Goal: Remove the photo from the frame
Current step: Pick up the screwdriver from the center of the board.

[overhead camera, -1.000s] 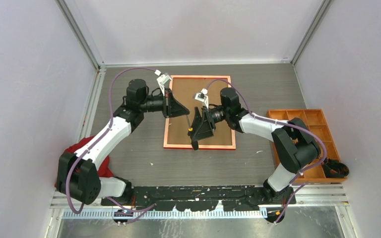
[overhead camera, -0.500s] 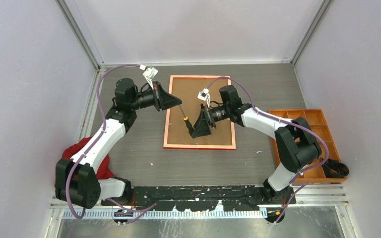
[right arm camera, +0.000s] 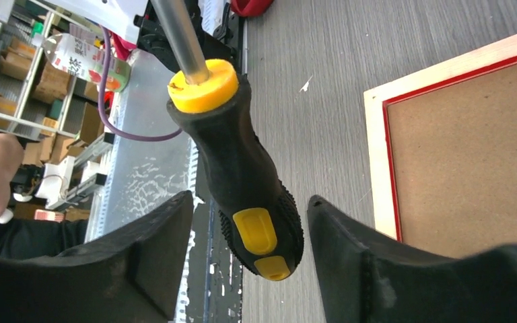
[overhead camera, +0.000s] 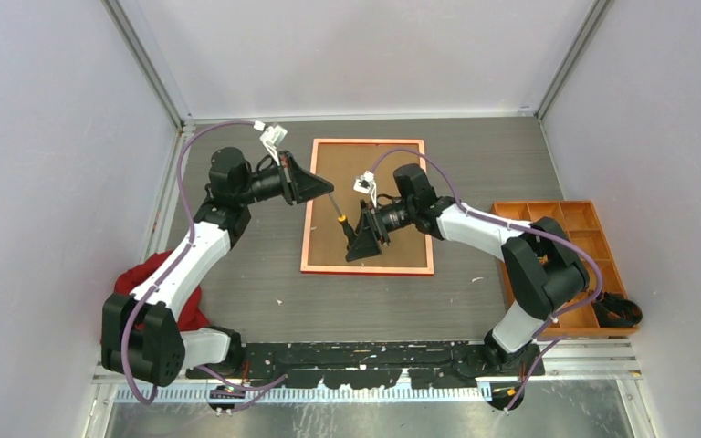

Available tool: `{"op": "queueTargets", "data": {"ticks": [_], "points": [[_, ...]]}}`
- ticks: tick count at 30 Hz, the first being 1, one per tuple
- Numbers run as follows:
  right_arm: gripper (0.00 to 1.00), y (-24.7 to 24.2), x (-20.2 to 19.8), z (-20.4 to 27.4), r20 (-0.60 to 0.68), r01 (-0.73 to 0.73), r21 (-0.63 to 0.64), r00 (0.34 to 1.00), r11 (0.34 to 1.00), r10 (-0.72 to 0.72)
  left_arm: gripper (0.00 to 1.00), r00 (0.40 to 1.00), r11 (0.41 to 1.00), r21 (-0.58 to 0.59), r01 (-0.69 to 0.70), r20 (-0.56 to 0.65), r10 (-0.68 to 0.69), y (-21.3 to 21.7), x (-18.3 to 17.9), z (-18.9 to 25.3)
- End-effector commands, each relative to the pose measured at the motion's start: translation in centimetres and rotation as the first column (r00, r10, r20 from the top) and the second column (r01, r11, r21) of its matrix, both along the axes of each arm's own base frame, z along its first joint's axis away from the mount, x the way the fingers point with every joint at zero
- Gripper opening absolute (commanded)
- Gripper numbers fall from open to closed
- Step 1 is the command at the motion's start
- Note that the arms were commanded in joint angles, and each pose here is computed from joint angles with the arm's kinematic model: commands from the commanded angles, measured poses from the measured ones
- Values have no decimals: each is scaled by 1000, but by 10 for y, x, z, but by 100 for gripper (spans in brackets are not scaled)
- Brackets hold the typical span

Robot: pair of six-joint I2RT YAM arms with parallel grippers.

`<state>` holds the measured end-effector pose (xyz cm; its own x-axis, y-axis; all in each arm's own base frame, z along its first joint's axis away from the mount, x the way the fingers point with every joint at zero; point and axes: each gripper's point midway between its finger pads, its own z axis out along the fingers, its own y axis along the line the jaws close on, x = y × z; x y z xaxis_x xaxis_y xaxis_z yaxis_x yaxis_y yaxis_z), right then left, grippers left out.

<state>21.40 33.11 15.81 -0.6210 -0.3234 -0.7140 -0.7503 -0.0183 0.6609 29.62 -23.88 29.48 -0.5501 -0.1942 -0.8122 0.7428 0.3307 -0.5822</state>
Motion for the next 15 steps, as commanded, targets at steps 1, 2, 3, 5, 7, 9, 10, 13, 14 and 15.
{"op": "queueTargets", "data": {"ticks": [1,2,3,5,7,9,10,13,14,15], "points": [[57,6,9,20,83,13,50,996,999,-17,0,995,999,-38,8,95,-5,3,-5,26],[46,6,9,21,79,15,47,997,999,-18,0,995,999,-39,7,97,-4,3,-5,26],[32,6,10,22,73,19,39,997,999,-22,0,995,999,-39,5,98,-1,4,-4,27],[17,2,9,22,64,11,1,998,1000,-11,0,995,999,-40,2,103,2,5,-5,29],[3,-8,7,22,95,-11,-52,995,999,16,0,994,999,-36,3,109,1,7,-5,30],[1,-19,5,22,150,-36,-102,987,994,51,0,993,1000,-16,4,117,-2,10,-6,30],[1,-25,4,23,170,-43,-118,983,992,63,0,993,1000,-6,3,114,-2,11,-7,31],[1,-39,4,29,207,-48,-130,975,990,74,29,993,999,25,-19,119,16,18,-4,34],[1,-43,5,31,217,-42,-133,974,990,71,42,992,999,26,-24,126,21,21,-3,39],[1,-47,6,32,224,-36,-142,972,989,67,53,990,999,25,-30,136,27,24,-3,44]]}}
